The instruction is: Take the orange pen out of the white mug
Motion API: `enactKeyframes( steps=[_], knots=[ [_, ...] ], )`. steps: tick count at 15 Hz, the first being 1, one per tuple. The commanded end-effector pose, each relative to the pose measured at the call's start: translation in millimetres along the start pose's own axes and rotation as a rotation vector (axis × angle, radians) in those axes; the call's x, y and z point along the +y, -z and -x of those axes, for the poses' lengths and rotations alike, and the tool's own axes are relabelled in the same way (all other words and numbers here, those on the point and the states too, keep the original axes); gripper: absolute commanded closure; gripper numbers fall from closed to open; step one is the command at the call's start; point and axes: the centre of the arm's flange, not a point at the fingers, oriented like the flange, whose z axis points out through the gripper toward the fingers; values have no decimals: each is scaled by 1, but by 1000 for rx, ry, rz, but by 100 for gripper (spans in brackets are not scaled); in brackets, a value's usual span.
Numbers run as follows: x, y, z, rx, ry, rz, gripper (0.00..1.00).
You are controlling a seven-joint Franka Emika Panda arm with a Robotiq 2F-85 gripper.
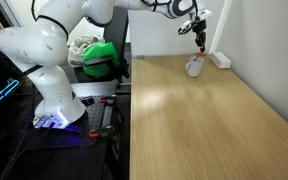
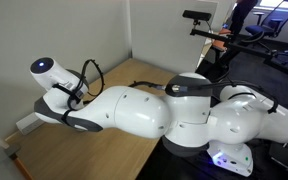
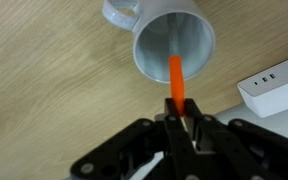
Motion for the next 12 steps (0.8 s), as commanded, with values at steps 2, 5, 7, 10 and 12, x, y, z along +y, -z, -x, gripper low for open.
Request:
enactKeyframes(
  steps=[2,5,7,10,12],
  knots=[
    [23,42,8,21,-56,63,97],
    [39,62,6,86,-128,67,97],
    [50,74,4,123,-188,66,97],
    [72,89,1,153,-292,65,97],
    [91,98,-1,163,-363,66,97]
  ],
)
